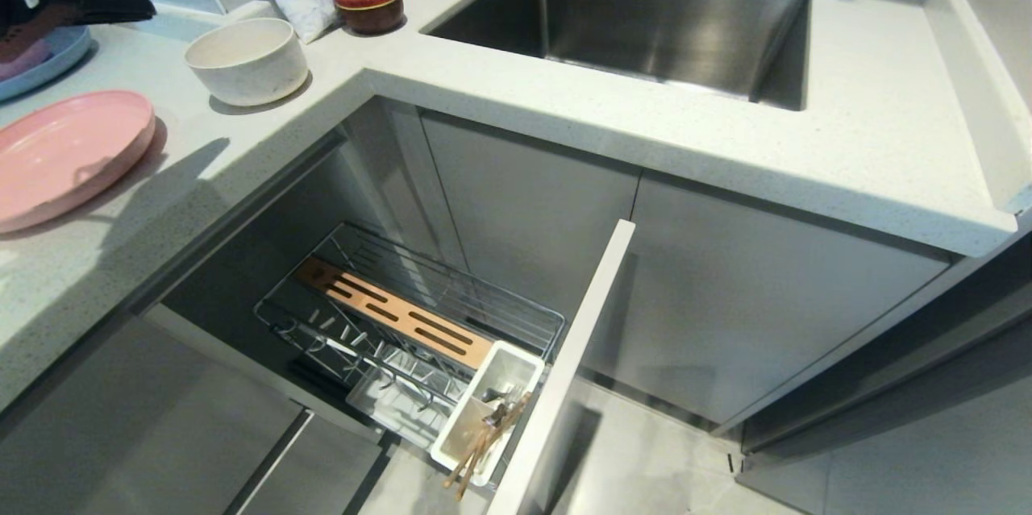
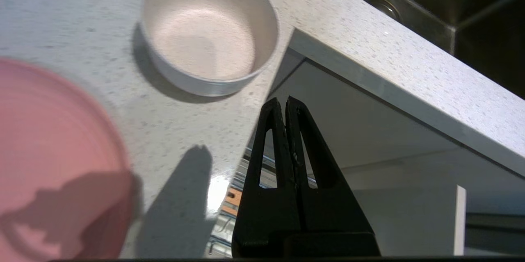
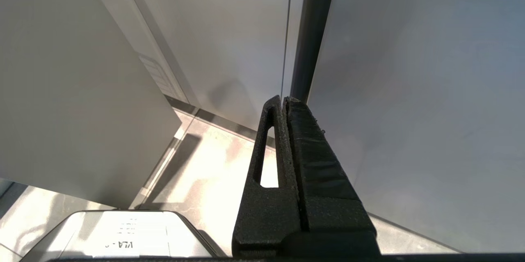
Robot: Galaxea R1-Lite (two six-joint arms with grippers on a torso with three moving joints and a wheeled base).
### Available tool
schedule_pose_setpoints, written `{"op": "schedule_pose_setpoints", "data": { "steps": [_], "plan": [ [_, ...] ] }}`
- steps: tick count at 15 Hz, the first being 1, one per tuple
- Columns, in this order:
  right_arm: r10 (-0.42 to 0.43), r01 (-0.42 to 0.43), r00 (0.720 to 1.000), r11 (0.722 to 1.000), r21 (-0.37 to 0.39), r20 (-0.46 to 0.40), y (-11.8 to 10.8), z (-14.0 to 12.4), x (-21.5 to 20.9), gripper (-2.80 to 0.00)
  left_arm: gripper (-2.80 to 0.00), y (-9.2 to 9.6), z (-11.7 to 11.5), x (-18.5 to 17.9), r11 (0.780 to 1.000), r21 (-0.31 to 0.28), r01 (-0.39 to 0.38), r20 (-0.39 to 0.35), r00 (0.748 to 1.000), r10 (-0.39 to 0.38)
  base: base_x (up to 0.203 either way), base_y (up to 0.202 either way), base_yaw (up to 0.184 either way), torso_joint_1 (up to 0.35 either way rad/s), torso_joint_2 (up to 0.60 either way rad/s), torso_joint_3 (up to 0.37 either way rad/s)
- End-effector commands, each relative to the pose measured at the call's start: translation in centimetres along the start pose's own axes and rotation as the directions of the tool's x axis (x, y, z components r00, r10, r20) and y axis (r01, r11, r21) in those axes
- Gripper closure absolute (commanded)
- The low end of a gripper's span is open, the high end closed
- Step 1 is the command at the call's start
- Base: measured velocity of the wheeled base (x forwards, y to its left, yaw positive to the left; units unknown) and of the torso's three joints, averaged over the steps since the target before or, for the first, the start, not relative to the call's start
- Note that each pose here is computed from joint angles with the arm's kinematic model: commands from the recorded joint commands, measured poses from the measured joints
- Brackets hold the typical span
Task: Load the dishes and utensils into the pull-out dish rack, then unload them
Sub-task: Pick up the bowl and place it in the cupboard
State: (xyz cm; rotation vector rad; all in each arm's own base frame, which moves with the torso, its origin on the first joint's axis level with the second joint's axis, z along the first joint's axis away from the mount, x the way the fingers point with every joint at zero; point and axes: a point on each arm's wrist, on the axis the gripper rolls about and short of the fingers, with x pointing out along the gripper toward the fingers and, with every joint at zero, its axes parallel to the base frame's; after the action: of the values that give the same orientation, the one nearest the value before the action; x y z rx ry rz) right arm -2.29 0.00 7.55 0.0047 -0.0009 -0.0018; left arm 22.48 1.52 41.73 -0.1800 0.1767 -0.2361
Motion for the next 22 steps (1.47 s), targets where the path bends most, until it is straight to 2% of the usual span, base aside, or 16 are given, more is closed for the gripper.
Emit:
{"op": "schedule_pose_setpoints", "data": {
  "steps": [1,3,7,9,13,18,21,22],
  "plan": [
    [-0.001,0.001,1.000,1.000,0.000,0.002,0.0,-0.1,0.0,0.00,0.00,0.1,-0.6,1.2,0.999,-0.011,0.051,-0.041,0.998,-0.051,0.000,0.000,0.000,0.000,0.00,0.000],
    [0.000,0.000,1.000,1.000,0.000,0.002,0.0,-0.1,0.0,0.00,0.00,0.0,-0.6,0.9,0.998,-0.009,0.059,-0.039,0.997,-0.059,0.000,0.000,0.000,0.000,0.00,0.000],
    [0.000,0.000,1.000,1.000,0.000,0.002,0.0,-0.1,0.0,0.00,0.00,0.7,-0.5,1.1,0.996,0.084,0.035,-0.018,0.999,-0.033,0.000,0.000,0.000,0.000,0.00,0.000],
    [0.000,0.000,1.000,1.000,0.000,0.002,0.0,-0.1,0.0,0.00,0.00,0.8,-0.7,1.2,0.993,0.110,0.032,-0.022,0.999,-0.029,0.000,0.000,0.000,0.000,0.00,0.000],
    [0.000,0.000,1.000,1.000,0.000,0.002,0.0,-0.1,0.0,0.00,0.00,0.6,-1.0,1.6,0.990,0.131,0.048,-0.042,0.998,-0.042,0.000,0.000,0.000,0.000,0.00,0.000],
    [0.000,0.000,1.000,1.000,0.000,0.002,0.0,-0.1,0.0,0.00,0.00,1.9,-1.4,3.7,0.988,0.152,0.035,-0.061,0.998,-0.026,0.000,0.000,0.000,0.000,0.00,0.000],
    [0.000,0.000,1.000,1.000,0.000,0.002,0.0,-0.1,0.0,0.00,0.00,2.1,-1.5,5.1,0.986,0.159,0.044,-0.048,0.998,-0.037,0.000,0.000,0.000,0.000,0.00,0.000],
    [0.000,0.000,1.000,1.000,0.000,0.002,0.0,-0.1,0.0,0.00,-2.80,2.1,-1.5,5.5,0.987,0.156,0.050,-0.040,0.998,-0.044,0.000,0.000,0.000,0.000,0.00,0.000]
  ]
}}
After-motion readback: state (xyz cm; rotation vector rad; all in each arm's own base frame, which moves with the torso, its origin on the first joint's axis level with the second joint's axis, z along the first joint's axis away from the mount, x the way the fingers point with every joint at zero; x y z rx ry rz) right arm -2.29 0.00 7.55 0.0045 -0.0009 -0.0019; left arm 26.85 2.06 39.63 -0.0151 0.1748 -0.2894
